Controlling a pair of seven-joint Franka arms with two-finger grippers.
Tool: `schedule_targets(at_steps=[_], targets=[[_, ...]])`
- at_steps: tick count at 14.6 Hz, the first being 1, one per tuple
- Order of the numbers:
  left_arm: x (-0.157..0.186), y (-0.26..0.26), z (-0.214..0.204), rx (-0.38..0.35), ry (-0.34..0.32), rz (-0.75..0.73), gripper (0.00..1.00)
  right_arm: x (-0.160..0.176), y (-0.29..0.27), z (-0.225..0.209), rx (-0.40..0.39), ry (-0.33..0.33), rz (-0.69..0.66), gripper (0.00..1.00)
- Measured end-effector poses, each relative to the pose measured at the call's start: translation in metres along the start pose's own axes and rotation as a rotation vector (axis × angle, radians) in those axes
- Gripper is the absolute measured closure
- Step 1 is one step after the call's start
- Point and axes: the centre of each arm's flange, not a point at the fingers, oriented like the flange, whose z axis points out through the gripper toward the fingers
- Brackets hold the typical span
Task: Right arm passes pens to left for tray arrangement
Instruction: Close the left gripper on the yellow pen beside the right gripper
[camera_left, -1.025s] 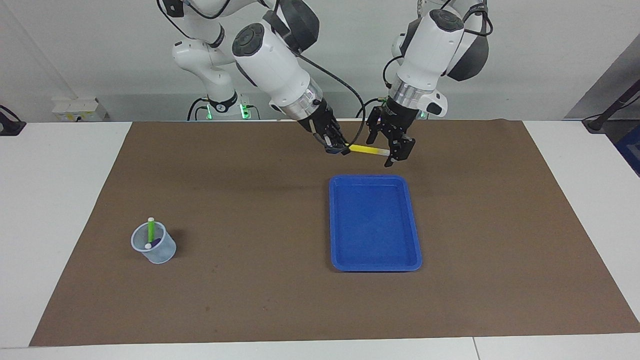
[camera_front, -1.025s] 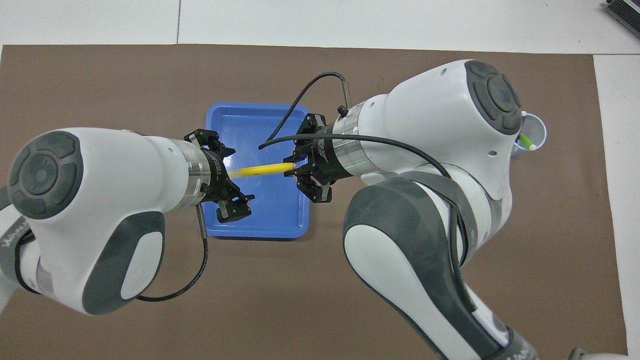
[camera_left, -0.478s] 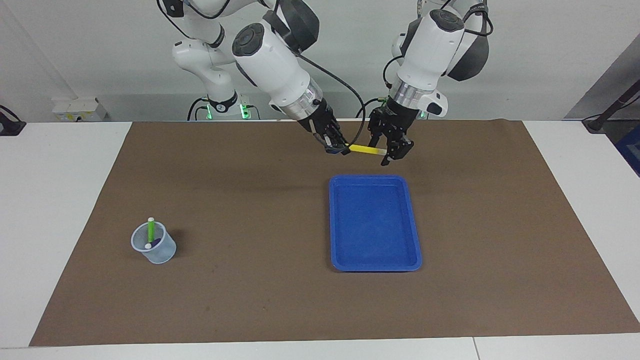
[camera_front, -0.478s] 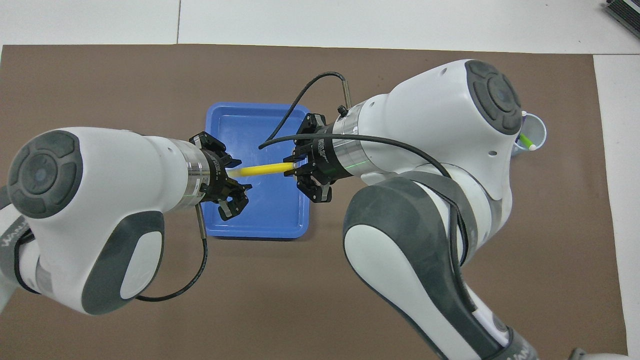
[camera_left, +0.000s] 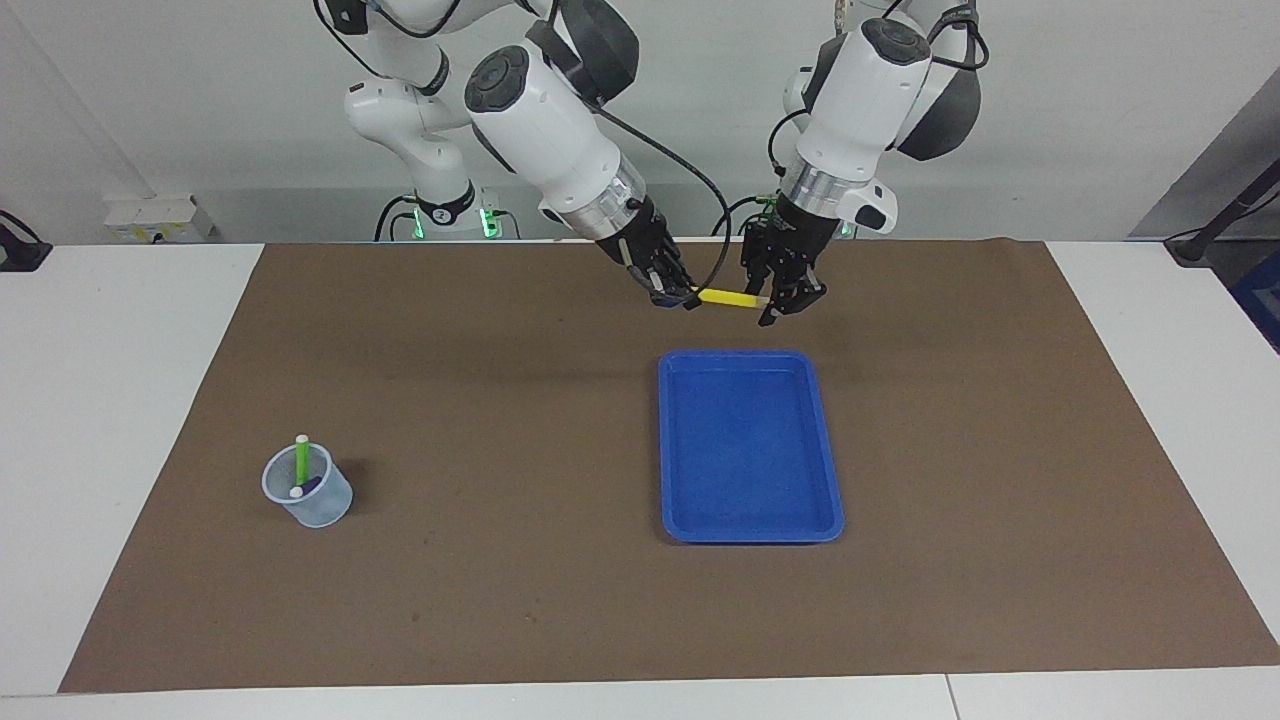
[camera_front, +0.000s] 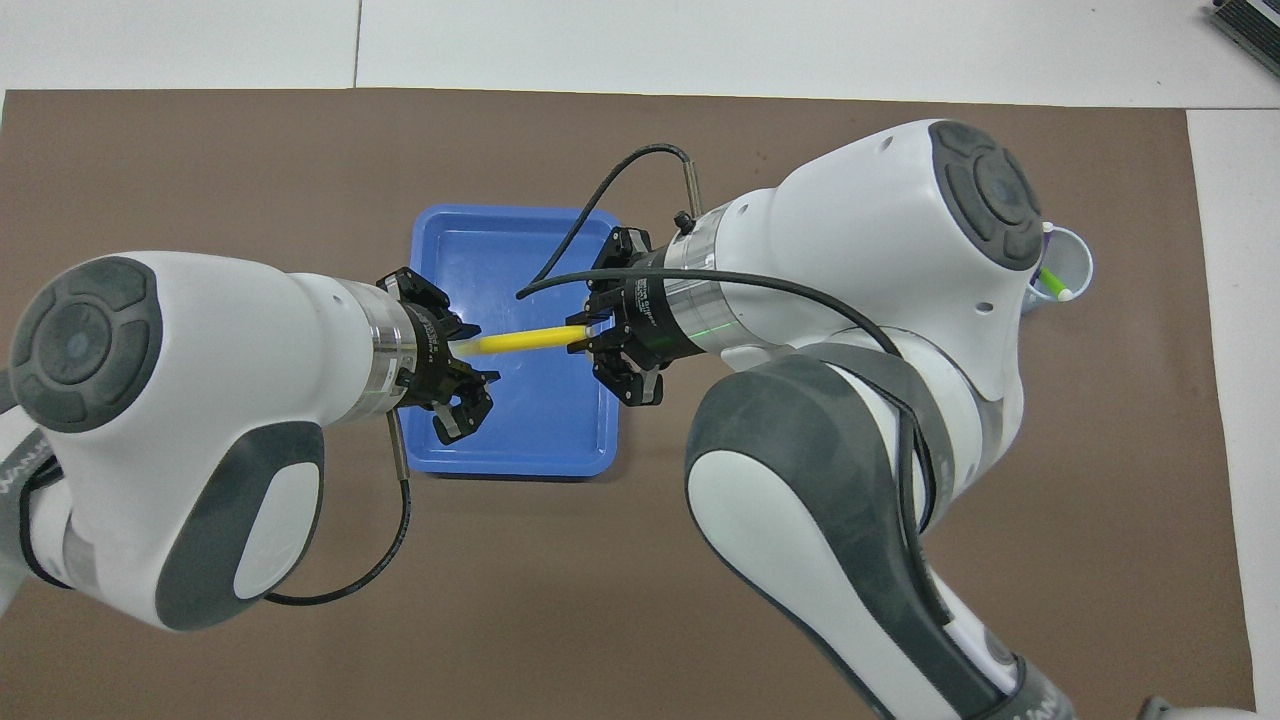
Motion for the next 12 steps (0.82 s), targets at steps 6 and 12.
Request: schedule_targets(at_steps=[6, 12], targets=[[-0.001, -0.001, -0.020, 0.004, 0.002, 0.015, 0.56, -0.001, 0.000, 0.000, 0.000, 0.000, -0.001, 0.81], [0.000, -0.001, -0.023, -0.003, 0.013, 0.047, 0.80, -0.001, 0.002, 0.001, -0.009, 0.002, -0.003, 0.81]])
